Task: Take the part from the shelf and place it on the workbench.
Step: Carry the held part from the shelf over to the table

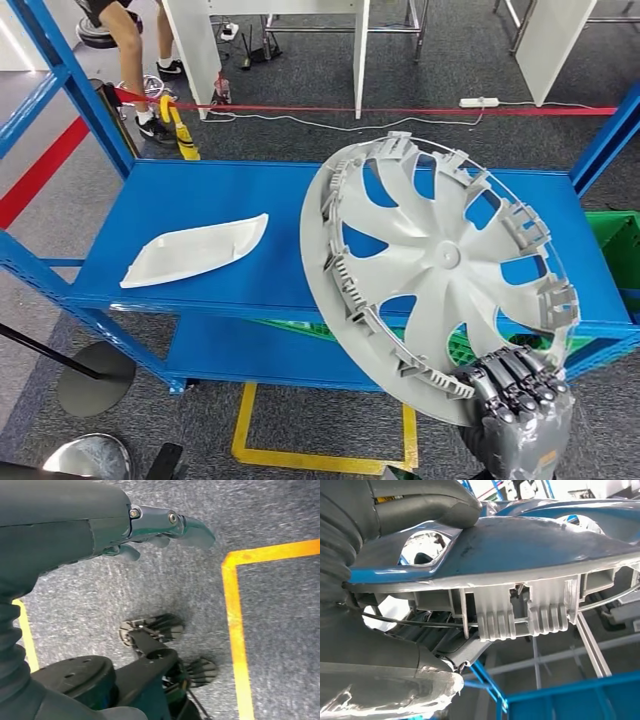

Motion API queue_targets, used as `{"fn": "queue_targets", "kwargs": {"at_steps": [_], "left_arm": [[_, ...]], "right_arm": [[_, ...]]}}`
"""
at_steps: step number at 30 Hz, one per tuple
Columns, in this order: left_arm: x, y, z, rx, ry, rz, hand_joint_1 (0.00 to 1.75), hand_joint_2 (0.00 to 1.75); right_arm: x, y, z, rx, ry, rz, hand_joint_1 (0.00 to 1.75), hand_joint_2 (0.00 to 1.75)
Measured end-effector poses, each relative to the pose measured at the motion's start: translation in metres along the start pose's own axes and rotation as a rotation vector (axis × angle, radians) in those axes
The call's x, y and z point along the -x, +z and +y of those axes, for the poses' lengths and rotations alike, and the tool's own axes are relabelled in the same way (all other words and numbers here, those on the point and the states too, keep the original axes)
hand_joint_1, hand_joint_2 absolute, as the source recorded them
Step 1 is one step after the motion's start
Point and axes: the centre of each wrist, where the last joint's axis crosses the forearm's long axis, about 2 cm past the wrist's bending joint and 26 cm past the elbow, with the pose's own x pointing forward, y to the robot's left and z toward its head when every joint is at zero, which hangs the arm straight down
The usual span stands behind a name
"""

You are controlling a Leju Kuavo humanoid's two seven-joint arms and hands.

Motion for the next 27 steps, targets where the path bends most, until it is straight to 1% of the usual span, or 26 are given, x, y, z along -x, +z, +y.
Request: {"fn": "queue_targets", "kwargs": {"at_steps": [4, 9, 22, 27], "left_arm": [[-0.003, 0.0, -0.007, 0.021, -0.026, -0.003, 0.0, 1.75], [-0.008, -0.002, -0.012, 0.033, -0.045, -0.006, 0.0, 1.75], [-0.018, -0.007, -0.015, 0.046, -0.085, -0.027, 0.0, 1.75], [-0.027, -0.012, -0.016, 0.053, -0.122, -0.038, 0.0, 1.75]], "right_arm": [[0.002, 0.004, -0.009, -0.002, 0.021, 0.009, 1.75, 1.75], [0.003, 0.005, -0.014, -0.003, 0.032, 0.014, 1.75, 1.75], [0.006, 0.006, -0.022, 0.002, 0.06, 0.021, 1.75, 1.75], [0.004, 0.008, -0.03, 0.003, 0.076, 0.031, 1.75, 1.75]]}}
